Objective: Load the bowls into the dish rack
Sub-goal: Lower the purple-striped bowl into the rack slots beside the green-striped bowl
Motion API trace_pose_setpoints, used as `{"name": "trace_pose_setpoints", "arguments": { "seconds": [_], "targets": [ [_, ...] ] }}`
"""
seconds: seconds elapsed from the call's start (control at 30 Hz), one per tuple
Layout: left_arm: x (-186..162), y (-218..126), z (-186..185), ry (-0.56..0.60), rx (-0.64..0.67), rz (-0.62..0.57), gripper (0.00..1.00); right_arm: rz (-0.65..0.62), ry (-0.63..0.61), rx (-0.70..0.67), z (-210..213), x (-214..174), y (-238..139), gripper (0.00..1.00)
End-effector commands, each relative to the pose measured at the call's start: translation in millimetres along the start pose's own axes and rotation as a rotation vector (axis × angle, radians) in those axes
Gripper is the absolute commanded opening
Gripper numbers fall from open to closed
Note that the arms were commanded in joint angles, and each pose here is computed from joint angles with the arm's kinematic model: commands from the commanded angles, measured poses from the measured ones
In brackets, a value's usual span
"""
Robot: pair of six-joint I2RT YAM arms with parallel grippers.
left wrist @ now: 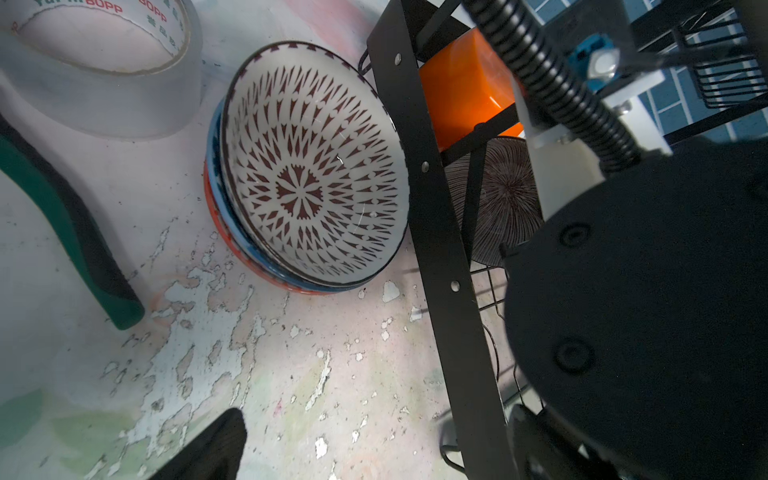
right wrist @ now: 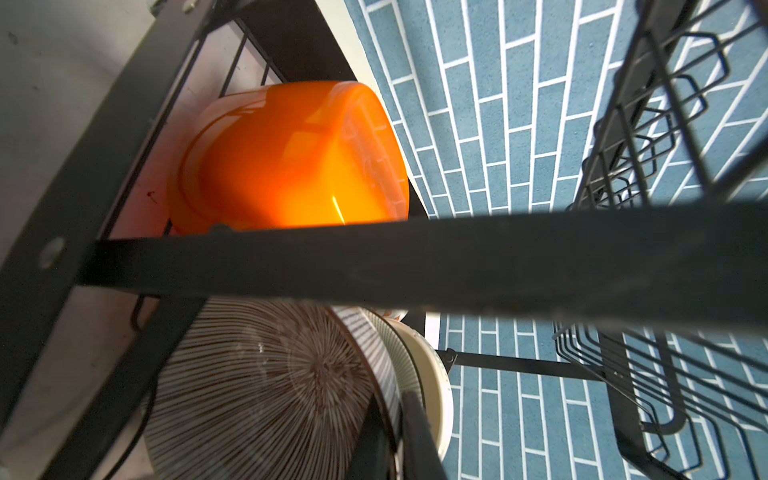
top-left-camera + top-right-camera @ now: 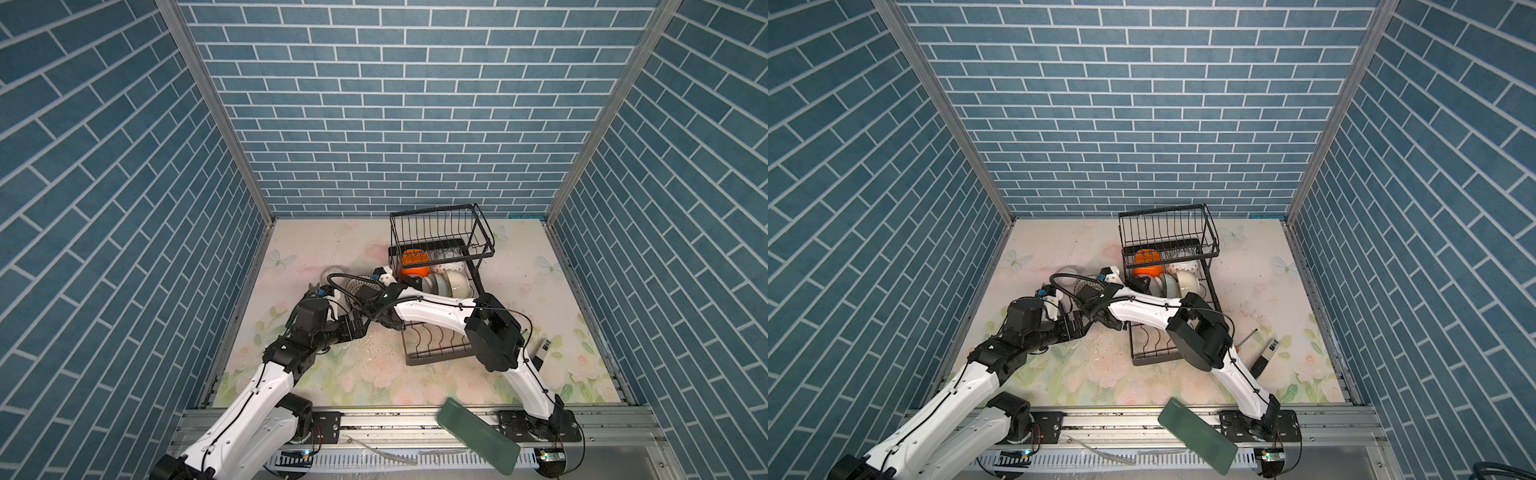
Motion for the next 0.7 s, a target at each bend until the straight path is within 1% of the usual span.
{"name": "trace_pose_setpoints", "arguments": {
  "seconds": [0.0, 0.17, 0.4, 0.5, 0.67],
  "targets": [
    [0.0, -2.0, 2.6, 0.005, 0.008, -0.012, 1.00, 0.019, -0.032, 0.142, 28.5, -0.6, -5.5, 0.06],
    [-0.8, -2.1, 3.3, 0.004, 0.009, -0.011, 1.00, 0.025, -0.024, 0.147, 26.4, -0.3, -5.9, 0.15],
    [-0.8, -2.2, 3.8, 0.006, 0.011, -0.012, 1.00, 0.027, -0.025, 0.148, 26.2, -0.6, -6.7, 0.17],
    [-2.0, -1.8, 4.9, 0.005, 0.014, -0.009, 1.00, 0.030, -0.026, 0.149, 25.7, -1.2, -6.5, 0.22],
    [-2.4, -2.3, 5.9, 0.004, 0.018, -0.014, 1.00, 0.032, -0.020, 0.151, 24.3, -2.1, -7.4, 0.35]
  ]
}}
Point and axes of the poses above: each gripper's point midway between its finger pads, its own y axis out along the fingers, its own z axis along the line the jaws close on, x = y × z, the point moved 8 cm from there along -y, back along the fingers, and after that the axes turned 8 degrees about -y, right-handed, at the moved point
